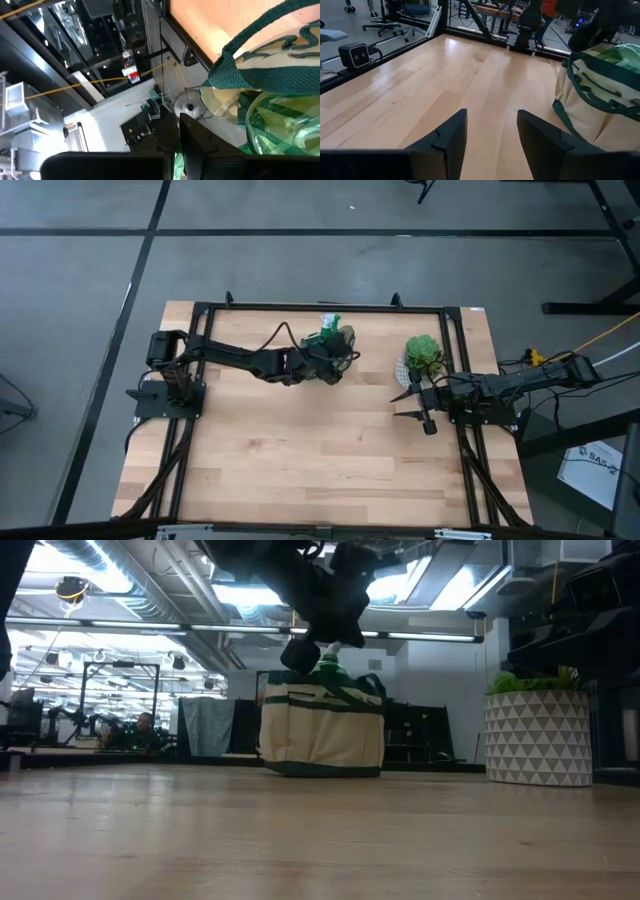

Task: Pick & Place Garden tools in Gardening bag
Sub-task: Put the spray bottle into the gardening bag

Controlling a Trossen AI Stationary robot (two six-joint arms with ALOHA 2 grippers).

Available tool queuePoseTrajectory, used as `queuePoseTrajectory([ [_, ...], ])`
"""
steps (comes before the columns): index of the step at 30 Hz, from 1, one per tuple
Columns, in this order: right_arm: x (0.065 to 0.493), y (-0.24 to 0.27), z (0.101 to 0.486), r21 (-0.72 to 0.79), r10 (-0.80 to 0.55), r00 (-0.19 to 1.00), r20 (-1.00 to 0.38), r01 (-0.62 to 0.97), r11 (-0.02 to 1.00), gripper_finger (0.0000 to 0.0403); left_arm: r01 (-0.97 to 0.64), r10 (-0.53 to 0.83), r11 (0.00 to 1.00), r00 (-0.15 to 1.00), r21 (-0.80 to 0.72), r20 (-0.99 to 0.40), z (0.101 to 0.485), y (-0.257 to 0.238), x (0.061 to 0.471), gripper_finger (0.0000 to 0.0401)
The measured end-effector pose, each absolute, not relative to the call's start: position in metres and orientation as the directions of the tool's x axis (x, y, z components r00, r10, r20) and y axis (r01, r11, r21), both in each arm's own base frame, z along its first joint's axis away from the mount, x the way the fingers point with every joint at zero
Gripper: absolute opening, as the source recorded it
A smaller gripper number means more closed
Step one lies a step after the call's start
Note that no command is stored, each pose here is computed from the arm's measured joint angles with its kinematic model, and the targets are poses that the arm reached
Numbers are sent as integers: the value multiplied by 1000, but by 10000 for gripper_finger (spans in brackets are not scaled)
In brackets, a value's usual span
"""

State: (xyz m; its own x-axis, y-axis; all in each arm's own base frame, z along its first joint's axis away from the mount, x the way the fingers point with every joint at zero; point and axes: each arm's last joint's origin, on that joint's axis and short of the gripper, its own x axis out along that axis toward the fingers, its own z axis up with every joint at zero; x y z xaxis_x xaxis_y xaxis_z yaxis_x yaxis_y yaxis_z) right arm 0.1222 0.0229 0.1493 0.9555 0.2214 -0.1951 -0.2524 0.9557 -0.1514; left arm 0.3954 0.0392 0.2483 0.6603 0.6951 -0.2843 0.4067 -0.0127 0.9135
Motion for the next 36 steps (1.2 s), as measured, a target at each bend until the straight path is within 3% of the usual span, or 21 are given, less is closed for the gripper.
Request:
queuePoseTrajectory([
  [5, 122, 23, 149, -151, 222, 955, -195, -253, 956, 176, 404, 672, 7, 675, 915, -303, 247, 36, 395, 37],
  [16, 122, 23, 149, -151, 222, 955, -195, -253, 956, 176, 268, 638, 141, 711, 953, -294, 248, 20, 397, 138],
  [19, 122, 23, 149, -151, 222, 955, -195, -253, 956, 176, 169, 674, 183, 696, 968, -249, 258, 13, 394, 154],
  [23, 122, 23, 149, -151, 222, 955, -196, -253, 956, 176, -83, 704, 322, 687, 943, -179, 287, 15, 381, 163],
  [27, 122, 23, 149, -151, 221, 955, -196, -252, 956, 176, -444, 752, 493, 650, 748, -109, 321, 30, 360, 166],
  [30, 122, 23, 149, -151, 221, 955, -196, -252, 956, 176, -670, 786, 575, 612, 469, -89, 340, 44, 343, 169],
  [36, 122, 23, 149, -151, 222, 955, -196, -253, 956, 176, -685, 670, 728, 702, 26, -241, 335, 76, 328, 183],
])
